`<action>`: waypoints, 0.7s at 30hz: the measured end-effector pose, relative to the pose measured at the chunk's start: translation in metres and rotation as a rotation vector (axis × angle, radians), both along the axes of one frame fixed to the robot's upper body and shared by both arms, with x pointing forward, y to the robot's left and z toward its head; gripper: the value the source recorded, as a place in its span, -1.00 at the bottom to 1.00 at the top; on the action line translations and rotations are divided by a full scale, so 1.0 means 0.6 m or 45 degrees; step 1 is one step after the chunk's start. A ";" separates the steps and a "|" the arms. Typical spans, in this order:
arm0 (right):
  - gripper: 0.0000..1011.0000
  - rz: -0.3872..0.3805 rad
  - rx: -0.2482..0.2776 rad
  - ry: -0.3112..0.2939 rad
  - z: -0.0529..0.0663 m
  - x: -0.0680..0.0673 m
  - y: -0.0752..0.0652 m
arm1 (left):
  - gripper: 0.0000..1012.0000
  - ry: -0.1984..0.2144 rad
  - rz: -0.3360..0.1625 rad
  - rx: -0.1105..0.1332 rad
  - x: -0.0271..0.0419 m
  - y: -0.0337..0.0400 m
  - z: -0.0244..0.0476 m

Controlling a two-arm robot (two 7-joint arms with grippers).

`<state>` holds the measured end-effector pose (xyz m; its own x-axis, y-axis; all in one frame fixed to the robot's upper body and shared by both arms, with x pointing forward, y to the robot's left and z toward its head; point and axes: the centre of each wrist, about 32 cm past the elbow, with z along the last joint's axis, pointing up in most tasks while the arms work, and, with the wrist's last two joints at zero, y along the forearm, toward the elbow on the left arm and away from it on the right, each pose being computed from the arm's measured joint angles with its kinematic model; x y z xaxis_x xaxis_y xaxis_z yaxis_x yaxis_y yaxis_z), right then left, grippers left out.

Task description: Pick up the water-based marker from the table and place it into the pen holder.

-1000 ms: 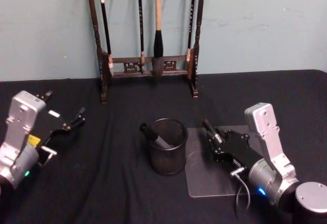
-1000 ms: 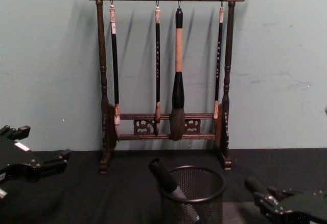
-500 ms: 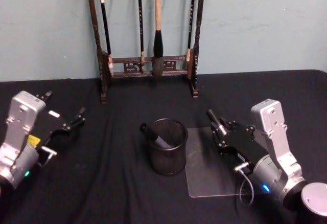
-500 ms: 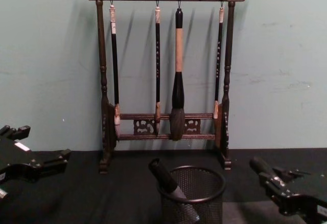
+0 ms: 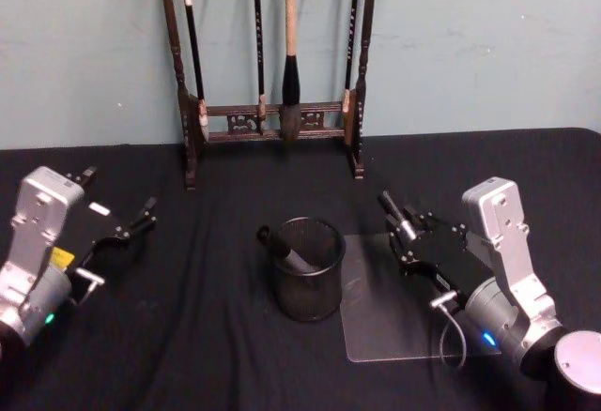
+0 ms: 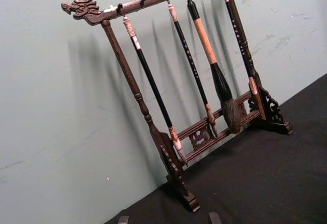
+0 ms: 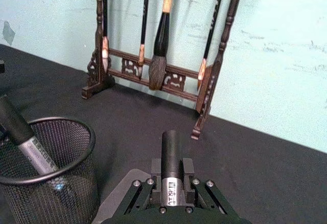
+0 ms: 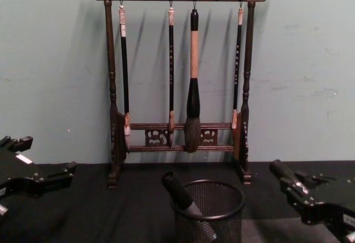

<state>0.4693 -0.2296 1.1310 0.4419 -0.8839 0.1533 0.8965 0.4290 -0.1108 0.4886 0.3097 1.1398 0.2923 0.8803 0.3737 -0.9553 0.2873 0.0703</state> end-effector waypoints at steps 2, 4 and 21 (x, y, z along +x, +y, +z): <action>-0.52 0.004 0.000 -0.008 0.002 0.002 0.000 | 0.99 0.000 0.000 0.000 0.000 0.000 0.000; -0.52 0.009 0.001 -0.018 0.005 0.005 0.001 | 0.99 0.000 0.000 0.000 0.000 0.000 0.000; -0.52 0.061 0.010 -0.049 0.019 0.047 0.012 | 0.99 0.000 0.000 0.000 0.000 0.000 0.000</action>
<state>0.4972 -0.2223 1.1421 0.4779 -0.8629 0.1645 0.8783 0.4725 -0.0730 0.4886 0.3097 1.1398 0.2923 0.8803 0.3737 -0.9553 0.2873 0.0702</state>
